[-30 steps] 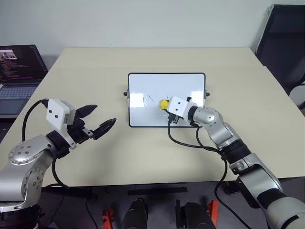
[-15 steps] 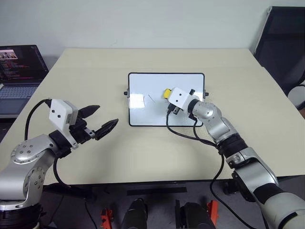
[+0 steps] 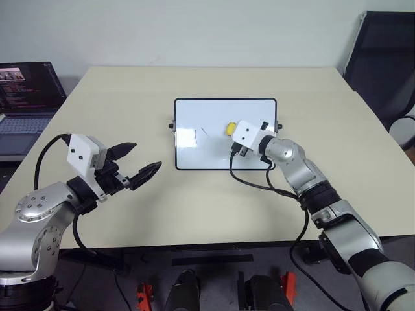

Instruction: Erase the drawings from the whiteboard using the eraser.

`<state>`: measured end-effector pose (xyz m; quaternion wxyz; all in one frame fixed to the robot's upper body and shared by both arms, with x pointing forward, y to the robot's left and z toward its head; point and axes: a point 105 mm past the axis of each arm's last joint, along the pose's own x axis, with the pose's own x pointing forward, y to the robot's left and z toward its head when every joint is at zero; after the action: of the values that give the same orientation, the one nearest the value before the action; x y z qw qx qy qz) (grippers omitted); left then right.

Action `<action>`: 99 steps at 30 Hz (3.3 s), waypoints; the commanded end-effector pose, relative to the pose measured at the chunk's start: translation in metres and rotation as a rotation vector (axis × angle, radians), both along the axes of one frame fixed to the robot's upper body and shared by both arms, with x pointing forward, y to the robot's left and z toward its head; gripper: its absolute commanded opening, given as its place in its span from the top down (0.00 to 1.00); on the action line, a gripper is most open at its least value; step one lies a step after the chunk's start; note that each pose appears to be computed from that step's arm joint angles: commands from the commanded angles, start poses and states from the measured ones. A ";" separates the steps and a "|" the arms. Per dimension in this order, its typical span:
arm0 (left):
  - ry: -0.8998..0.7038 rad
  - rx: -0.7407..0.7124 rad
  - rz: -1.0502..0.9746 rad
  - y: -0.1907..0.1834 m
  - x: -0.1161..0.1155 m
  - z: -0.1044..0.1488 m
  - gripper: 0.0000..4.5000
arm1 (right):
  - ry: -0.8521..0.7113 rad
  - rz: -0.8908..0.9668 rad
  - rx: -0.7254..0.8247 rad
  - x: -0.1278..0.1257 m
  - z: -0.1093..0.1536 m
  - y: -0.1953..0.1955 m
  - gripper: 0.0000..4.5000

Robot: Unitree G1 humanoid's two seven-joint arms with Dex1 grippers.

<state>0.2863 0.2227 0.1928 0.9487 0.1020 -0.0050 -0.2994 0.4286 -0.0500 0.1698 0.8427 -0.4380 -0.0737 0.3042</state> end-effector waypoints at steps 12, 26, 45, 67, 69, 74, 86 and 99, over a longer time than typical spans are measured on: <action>-0.039 0.022 -0.015 -0.003 -0.001 0.009 0.00 | 0.083 0.072 -0.185 -0.012 -0.026 -0.007 0.75; -0.036 0.019 -0.014 -0.003 -0.003 0.008 0.00 | 0.051 0.040 -0.134 0.003 -0.009 -0.001 0.75; -0.025 0.019 0.006 0.004 -0.004 0.005 0.00 | 0.196 0.100 -0.077 -0.024 -0.020 -0.014 0.75; -0.024 0.021 0.014 0.006 -0.007 0.005 0.00 | 0.217 0.177 -0.073 -0.019 -0.014 0.016 0.75; -0.022 0.021 0.013 0.007 -0.007 0.005 0.00 | 0.169 0.129 -0.055 -0.013 -0.007 0.010 0.75; -0.022 0.023 0.008 0.006 -0.005 0.005 0.00 | 0.064 0.011 0.031 0.006 0.017 -0.001 0.75; -0.021 0.020 0.005 0.005 -0.005 0.004 0.00 | 0.206 0.188 -0.091 -0.023 -0.018 0.020 0.75; 0.012 0.030 0.152 0.035 -0.013 -0.011 0.00 | 0.217 0.240 0.334 -0.054 0.022 -0.001 0.75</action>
<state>0.2748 0.2507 0.1702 0.9640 0.1030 0.0352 -0.2425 0.3852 -0.0525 0.1776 0.8663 -0.2714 -0.0635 0.4144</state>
